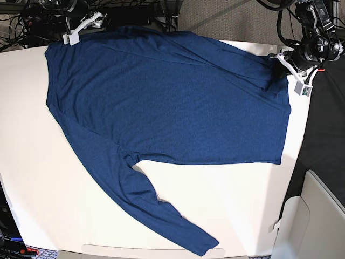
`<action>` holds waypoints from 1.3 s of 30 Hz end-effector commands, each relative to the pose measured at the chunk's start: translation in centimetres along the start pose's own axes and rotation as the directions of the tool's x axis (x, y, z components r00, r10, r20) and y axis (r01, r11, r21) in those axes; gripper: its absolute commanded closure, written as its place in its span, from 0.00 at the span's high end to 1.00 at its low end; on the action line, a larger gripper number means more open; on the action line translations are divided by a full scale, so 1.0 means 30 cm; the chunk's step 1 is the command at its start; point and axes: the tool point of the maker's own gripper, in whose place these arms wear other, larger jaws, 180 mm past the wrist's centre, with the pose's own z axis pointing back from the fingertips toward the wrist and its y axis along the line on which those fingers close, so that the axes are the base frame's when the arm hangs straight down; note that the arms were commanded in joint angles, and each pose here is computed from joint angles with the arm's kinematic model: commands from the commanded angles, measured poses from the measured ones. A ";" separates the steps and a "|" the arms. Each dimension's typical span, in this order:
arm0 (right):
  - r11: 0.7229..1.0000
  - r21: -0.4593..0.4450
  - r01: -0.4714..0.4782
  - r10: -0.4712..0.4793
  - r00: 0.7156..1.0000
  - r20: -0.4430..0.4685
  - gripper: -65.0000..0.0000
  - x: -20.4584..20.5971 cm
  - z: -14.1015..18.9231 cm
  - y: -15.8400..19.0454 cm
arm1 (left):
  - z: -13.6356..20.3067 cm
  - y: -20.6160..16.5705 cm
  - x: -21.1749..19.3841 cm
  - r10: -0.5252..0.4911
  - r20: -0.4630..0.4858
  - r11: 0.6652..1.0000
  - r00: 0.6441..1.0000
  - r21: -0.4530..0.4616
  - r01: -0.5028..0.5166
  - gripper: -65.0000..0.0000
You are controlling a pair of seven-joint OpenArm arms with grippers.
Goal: Fold the T-shirt properly
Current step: 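Release the right gripper and reposition it along the shirt's shoulder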
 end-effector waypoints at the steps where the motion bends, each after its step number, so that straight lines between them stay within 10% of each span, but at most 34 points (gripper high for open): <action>1: 0.999 0.021 -0.034 0.033 0.999 0.042 0.75 0.045 0.007 0.015 | 0.016 0.011 0.032 -0.019 0.025 1.000 1.000 0.009 0.018 0.09; 12: 0.995 -0.003 -0.095 0.095 0.993 0.072 0.74 0.132 -0.025 0.016 | 0.016 0.011 0.032 -0.019 0.025 1.000 1.000 0.009 0.018 0.09; 20: 0.995 0.006 -0.103 0.102 0.993 0.058 0.00 0.117 -0.030 0.027 | 0.016 0.011 0.032 -0.019 0.025 1.000 1.000 0.009 0.018 0.09; 39: 0.976 0.082 -0.203 0.195 0.976 0.096 0.01 0.134 0.164 0.181 | -0.007 0.024 0.023 0.013 0.013 1.000 1.000 -0.001 -0.013 0.09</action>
